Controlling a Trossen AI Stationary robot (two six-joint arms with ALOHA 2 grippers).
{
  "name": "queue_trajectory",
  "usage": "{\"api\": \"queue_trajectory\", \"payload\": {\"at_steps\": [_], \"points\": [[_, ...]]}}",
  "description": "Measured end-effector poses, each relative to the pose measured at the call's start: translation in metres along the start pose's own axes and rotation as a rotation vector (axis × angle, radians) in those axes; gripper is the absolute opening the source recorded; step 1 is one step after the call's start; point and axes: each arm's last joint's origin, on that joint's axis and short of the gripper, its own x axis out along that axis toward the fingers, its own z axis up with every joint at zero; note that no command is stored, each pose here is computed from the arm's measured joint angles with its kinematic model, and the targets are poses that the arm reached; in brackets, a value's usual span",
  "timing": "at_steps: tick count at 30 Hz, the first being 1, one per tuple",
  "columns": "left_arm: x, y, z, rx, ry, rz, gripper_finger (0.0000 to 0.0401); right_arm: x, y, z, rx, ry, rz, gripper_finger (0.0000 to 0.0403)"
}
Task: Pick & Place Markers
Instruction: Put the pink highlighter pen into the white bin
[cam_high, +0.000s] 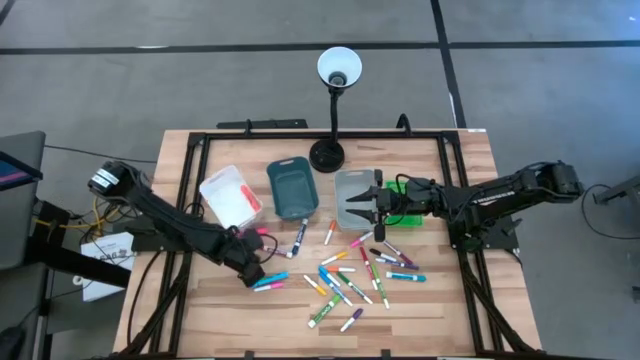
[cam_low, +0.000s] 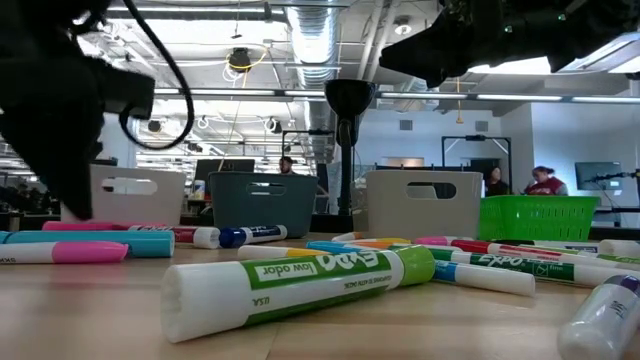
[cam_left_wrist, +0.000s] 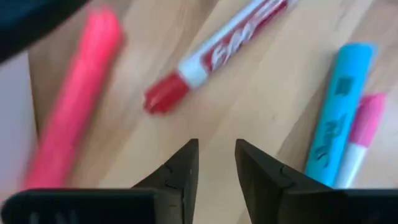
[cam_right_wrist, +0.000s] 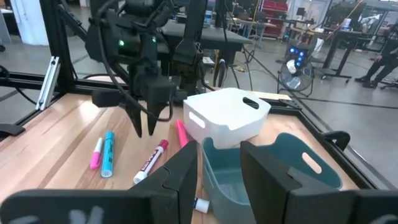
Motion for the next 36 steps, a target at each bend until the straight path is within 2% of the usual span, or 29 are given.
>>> {"api": "queue_trajectory", "payload": {"at_steps": [4, 9, 15, 17, 24, 27, 31, 36], "points": [[-0.005, 0.006, 0.004, 0.055, -0.087, 0.073, 0.0097, 0.000, 0.000, 0.000, 0.000, -0.001, 0.000, 0.0113], [-0.011, 0.016, 0.002, 0.126, -0.063, 0.142, 0.0096, 0.000, 0.000, 0.000, 0.000, -0.001, 0.000, 0.0113], [-0.005, 0.018, 0.002, 0.371, -0.032, 0.194, 0.0098, 0.000, 0.000, 0.000, -0.012, -0.001, -0.001, 0.0113], [-0.001, 0.019, 0.004, 0.411, -0.012, 0.209, 0.0105, 0.000, 0.000, 0.000, -0.022, -0.002, -0.001, 0.0113], [0.009, 0.029, 0.021, 0.456, -0.004, 0.237, 0.0160, 0.000, 0.000, 0.000, -0.023, -0.002, -0.001, 0.0113], [0.011, 0.036, 0.028, 0.448, 0.027, 0.217, 0.0179, 0.000, 0.000, 0.000, -0.023, -0.002, -0.001, 0.0113], [0.018, 0.045, 0.031, 0.449, 0.057, 0.203, 0.0181, 0.000, 0.000, 0.000, -0.024, 0.000, 0.000, 0.0113], [0.025, 0.049, 0.032, 0.490, 0.085, 0.217, 0.0164, 0.000, 0.000, 0.000, -0.024, 0.000, 0.000, 0.0113]]}}
